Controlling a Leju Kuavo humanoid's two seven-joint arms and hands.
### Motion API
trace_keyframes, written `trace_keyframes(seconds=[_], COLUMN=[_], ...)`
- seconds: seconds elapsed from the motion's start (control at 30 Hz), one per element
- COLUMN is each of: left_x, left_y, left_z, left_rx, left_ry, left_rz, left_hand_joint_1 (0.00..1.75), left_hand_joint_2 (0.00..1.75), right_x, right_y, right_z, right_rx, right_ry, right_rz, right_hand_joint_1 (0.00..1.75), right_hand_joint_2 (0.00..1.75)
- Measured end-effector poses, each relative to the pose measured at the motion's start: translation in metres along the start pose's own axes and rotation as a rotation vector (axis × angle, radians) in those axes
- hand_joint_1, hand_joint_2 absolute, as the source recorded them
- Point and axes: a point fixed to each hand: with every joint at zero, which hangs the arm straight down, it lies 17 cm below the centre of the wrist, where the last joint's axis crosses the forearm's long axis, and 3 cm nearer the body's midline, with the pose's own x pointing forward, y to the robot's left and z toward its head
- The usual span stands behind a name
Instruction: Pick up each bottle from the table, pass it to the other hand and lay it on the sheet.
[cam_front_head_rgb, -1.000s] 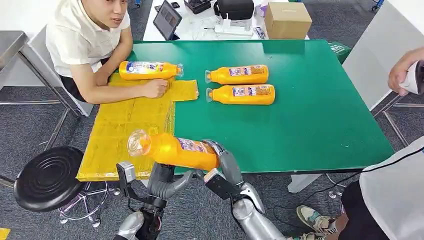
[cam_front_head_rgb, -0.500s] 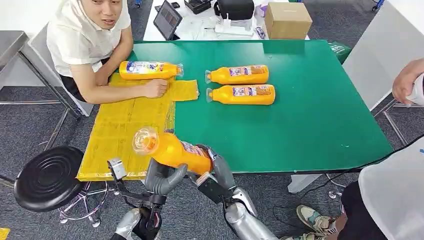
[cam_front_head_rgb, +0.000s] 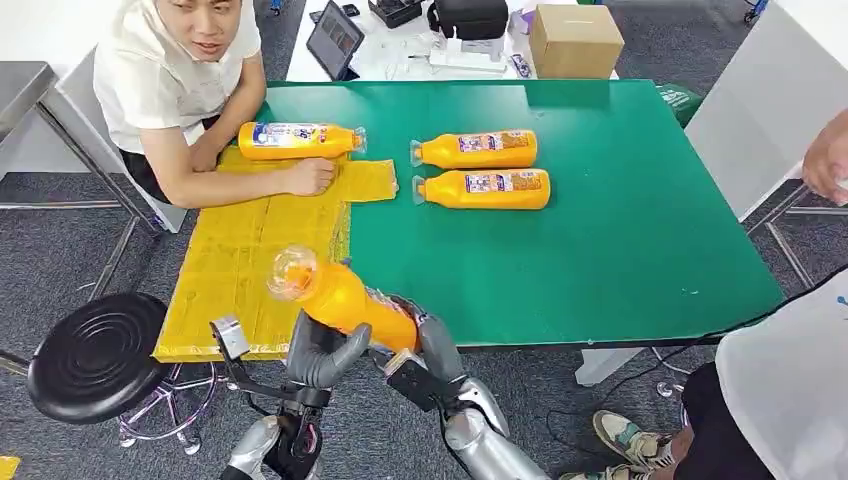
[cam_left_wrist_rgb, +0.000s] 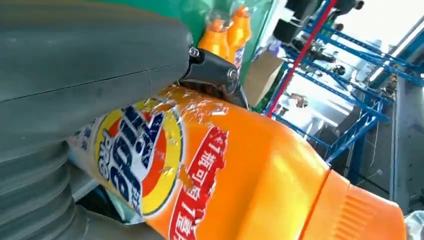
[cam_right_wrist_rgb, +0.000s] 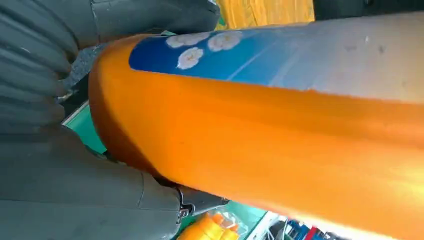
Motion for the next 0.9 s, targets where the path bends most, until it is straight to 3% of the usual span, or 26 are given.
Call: trace_keyframes(seconds=[0.13, 0.23, 0.27, 0.3, 0.33, 0.37, 0.4, 0.63, 0.9], left_x=[0.001, 0.002, 0.002, 0.002, 0.002, 0.002, 0.002, -0.002, -0.009], left_y=[0.001, 0.001, 0.001, 0.001, 0.001, 0.001, 0.001, 0.006, 0.05], left_z=[-0.001, -0.001, -0.002, -0.002, -0.002, -0.002, -0.002, -0.006, -0.001], left_rx=[0.003, 0.004, 0.006, 0.006, 0.005, 0.005, 0.005, 0.02, 0.128], left_ry=[-0.016, -0.02, -0.02, -0.02, -0.02, -0.019, -0.015, 0.034, 0.113], left_rz=[-0.05, -0.053, -0.054, -0.054, -0.055, -0.054, -0.052, -0.012, -0.269], left_hand_joint_1=[1.75, 1.75, 1.75, 1.75, 1.75, 1.75, 1.75, 1.75, 1.75], left_hand_joint_2=[1.75, 1.75, 1.75, 1.75, 1.75, 1.75, 1.75, 1.75, 1.75], right_x=[0.006, 0.007, 0.007, 0.007, 0.007, 0.008, 0.008, 0.012, 0.024], right_y=[0.002, 0.004, 0.004, 0.004, 0.004, 0.004, 0.004, 0.001, 0.004], right_z=[-0.002, -0.002, -0.002, -0.002, -0.002, -0.002, -0.002, 0.0, 0.009], right_rx=[0.005, 0.009, 0.009, 0.009, 0.009, 0.009, 0.009, -0.029, -0.062], right_ry=[-0.012, -0.017, -0.016, -0.016, -0.016, -0.017, -0.017, -0.04, -0.114], right_rz=[0.0, 0.0, 0.0, 0.0, 0.001, 0.001, 0.002, 0.09, 0.337], right_hand_joint_1=[1.62, 1.38, 1.05, 0.44, 0.0, 0.0, 0.0, 0.0, 0.0], right_hand_joint_2=[1.75, 1.75, 1.75, 1.75, 1.75, 1.75, 0.0, 0.0, 0.0])
